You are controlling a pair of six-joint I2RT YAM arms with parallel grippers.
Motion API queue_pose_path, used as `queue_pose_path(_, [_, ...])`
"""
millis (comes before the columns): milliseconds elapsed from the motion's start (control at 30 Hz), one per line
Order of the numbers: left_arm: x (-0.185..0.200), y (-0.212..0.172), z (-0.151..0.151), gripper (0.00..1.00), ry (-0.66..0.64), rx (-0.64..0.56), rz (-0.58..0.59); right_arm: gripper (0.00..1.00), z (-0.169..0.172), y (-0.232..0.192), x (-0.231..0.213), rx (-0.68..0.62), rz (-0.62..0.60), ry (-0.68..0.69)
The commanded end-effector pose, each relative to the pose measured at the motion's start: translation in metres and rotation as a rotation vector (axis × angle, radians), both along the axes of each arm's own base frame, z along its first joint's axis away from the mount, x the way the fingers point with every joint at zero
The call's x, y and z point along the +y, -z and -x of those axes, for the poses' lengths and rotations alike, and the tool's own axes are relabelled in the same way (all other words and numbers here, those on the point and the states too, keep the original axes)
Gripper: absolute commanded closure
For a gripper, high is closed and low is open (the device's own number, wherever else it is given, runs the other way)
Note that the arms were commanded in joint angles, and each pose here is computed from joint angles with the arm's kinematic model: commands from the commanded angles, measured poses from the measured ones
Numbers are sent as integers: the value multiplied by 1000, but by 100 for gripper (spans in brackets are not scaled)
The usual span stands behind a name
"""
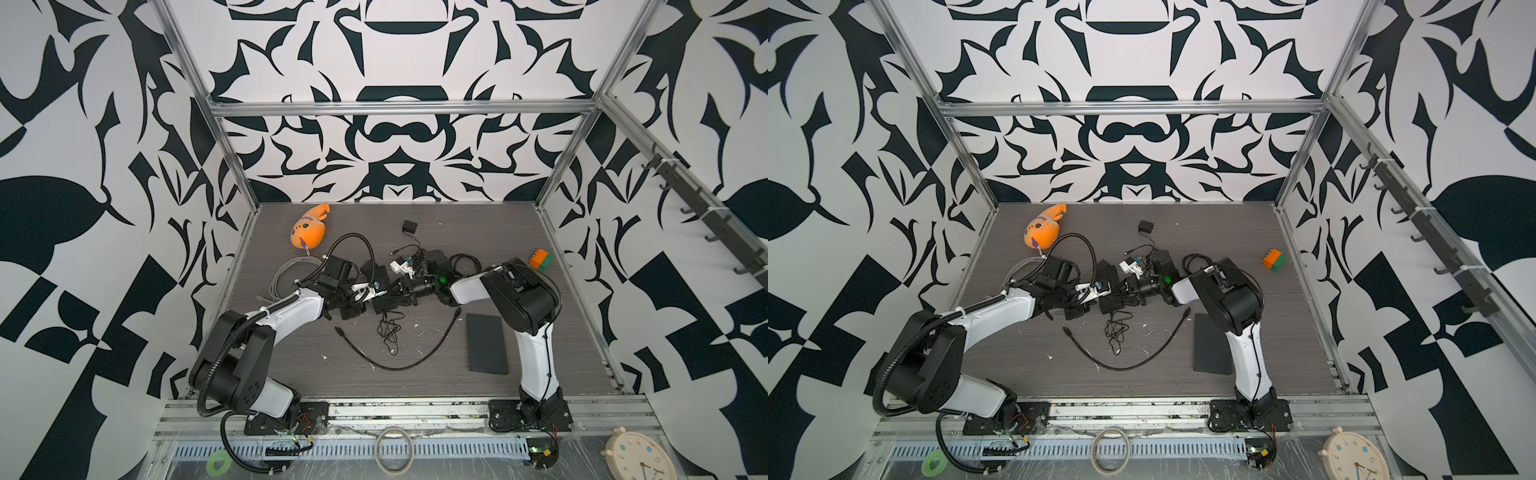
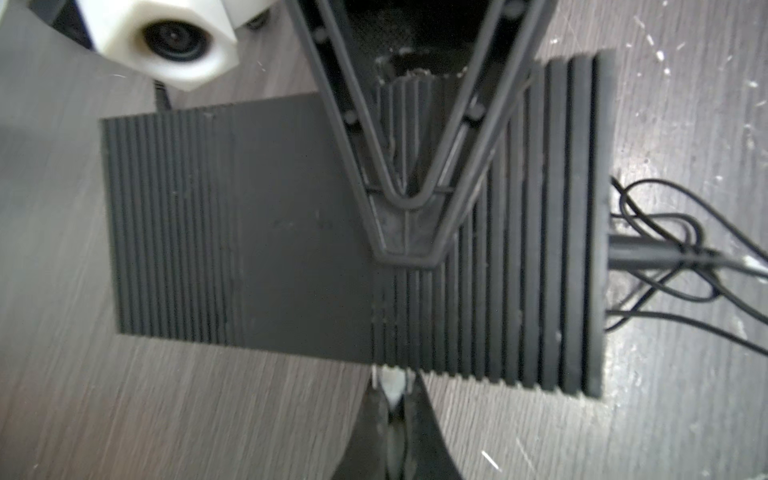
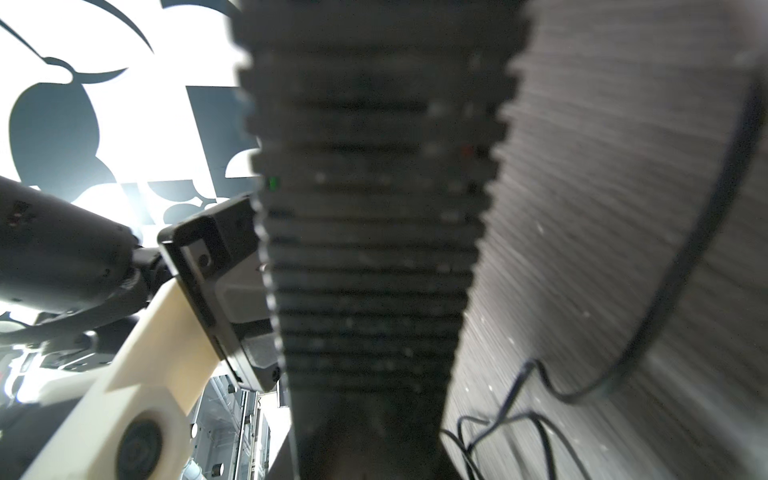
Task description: Insert the plug into the switch port
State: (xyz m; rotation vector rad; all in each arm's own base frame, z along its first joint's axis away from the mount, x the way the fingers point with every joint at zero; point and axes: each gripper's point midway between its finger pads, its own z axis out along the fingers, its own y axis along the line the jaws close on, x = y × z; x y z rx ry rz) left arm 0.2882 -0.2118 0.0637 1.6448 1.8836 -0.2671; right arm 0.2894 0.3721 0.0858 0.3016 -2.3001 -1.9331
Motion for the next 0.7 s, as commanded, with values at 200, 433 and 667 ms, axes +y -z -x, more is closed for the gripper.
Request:
queue_pose_path(200, [-105,-94,-8,100,310,-257,396,98,74,-61,65,-167,-207,-318])
queue_pose_path(433, [-85,-84,-14,100,213,-284,325,97,59,-78,57,-133,-292,-265])
queue_pose_path(667, [-43,-72,-8,100,87,-251,277,82,31,-76,36,-136,-261,-172])
